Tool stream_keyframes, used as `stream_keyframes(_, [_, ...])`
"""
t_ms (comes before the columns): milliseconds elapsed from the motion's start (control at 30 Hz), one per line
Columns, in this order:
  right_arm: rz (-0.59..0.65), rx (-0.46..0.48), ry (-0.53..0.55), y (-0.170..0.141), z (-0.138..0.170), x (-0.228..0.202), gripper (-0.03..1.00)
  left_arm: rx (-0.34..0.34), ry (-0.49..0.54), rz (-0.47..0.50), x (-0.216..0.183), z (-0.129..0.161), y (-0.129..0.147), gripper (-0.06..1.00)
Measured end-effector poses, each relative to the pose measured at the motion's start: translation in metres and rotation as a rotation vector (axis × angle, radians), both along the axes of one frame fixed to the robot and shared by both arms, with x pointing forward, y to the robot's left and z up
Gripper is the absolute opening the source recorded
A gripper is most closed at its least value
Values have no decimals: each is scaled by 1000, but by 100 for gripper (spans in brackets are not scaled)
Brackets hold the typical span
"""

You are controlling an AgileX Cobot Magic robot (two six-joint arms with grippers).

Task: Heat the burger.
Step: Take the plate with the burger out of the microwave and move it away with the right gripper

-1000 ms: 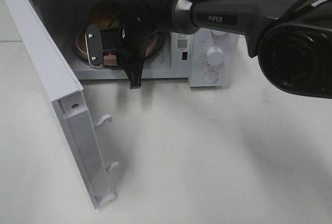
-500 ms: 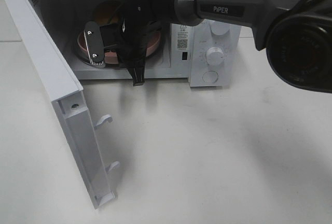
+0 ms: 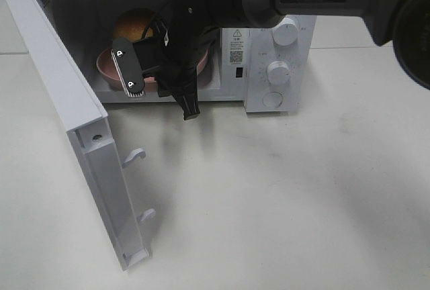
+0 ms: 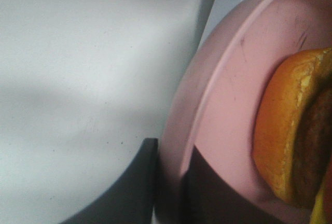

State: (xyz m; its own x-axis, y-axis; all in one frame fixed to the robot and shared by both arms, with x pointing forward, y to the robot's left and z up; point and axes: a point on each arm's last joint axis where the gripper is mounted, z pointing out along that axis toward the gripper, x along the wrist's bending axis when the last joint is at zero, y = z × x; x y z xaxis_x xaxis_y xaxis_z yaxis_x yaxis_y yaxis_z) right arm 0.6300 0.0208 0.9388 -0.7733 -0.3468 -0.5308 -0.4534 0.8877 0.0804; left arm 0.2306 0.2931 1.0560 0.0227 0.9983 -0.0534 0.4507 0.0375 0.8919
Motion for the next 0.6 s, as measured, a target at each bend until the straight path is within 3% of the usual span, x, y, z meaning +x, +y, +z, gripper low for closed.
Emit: stream_keyframes(600, [105, -28, -49, -29, 14, -39, 11, 0, 0, 0, 0, 0, 0, 99])
